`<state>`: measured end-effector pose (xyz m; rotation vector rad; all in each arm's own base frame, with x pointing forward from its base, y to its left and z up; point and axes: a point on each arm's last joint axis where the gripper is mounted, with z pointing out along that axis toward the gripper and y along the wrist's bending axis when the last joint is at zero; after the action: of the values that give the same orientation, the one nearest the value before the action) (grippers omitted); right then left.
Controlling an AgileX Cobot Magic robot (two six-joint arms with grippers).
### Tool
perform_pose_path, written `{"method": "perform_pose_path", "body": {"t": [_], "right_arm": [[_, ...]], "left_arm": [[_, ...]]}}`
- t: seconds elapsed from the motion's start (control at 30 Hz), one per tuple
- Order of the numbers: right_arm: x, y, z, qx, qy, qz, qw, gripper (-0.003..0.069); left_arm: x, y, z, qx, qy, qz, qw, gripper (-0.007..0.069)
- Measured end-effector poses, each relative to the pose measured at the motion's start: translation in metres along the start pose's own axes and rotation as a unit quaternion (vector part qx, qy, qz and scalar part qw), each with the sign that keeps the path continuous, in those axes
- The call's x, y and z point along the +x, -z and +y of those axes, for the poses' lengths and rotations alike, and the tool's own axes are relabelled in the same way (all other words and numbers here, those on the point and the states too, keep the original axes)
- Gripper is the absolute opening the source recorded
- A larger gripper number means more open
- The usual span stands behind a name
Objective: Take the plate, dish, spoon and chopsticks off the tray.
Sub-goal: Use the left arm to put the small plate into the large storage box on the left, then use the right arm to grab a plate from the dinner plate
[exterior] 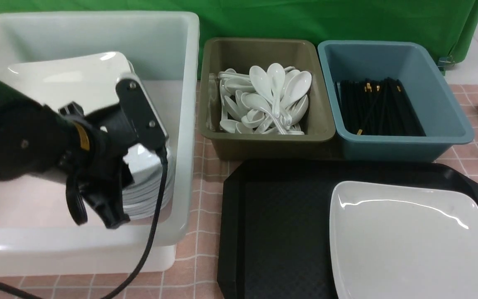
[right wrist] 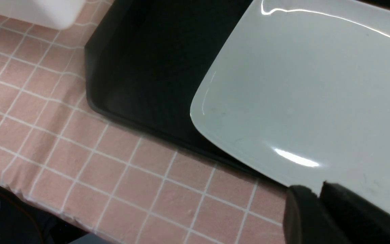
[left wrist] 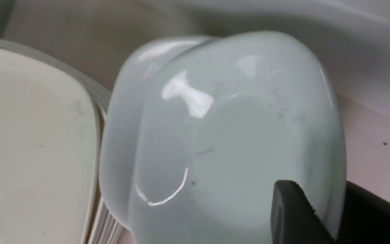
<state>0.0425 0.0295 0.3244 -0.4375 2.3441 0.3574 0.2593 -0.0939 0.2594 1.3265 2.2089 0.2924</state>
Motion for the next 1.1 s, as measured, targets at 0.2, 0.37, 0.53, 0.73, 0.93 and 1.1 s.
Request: {"method": "perform_pose_path", "body": {"t": [0.2, 0.37, 0.53, 0.73, 0.93, 1.1], "right_arm": [[0.001, 0.0, 0.0, 0.0, 0.0, 0.004, 1.0, 0.0134], [0.003, 0.0, 0.0, 0.0, 0.0, 0.014, 1.0, 0.014], [0.006, -0.003, -0.004, 0.022, -0.019, 0.052, 0.998, 0.007], [-0.003, -0.024, -0.022, 0.109, -0.035, 0.145, 0.983, 0.003], [-0.021, -0.075, -0.031, 0.128, -0.056, 0.256, 0.956, 0.003], [-0.027, -0.103, -0.047, 0.143, -0.102, 0.29, 0.941, 0.003]], "left_arm": [[0.001, 0.001, 0.0, -0.009, 0.013, -0.007, 1.0, 0.0341], [-0.005, 0.03, 0.01, -0.035, 0.071, -0.047, 0.996, 0.0402], [-0.002, 0.055, 0.005, -0.008, 0.17, -0.062, 0.983, 0.037], [0.003, 0.078, -0.017, 0.103, 0.31, -0.051, 0.944, 0.0126], [-0.001, 0.088, -0.03, 0.181, 0.353, -0.054, 0.916, -0.0003], [-0.002, 0.089, -0.032, 0.193, 0.36, -0.057, 0.911, -0.0003]]}}
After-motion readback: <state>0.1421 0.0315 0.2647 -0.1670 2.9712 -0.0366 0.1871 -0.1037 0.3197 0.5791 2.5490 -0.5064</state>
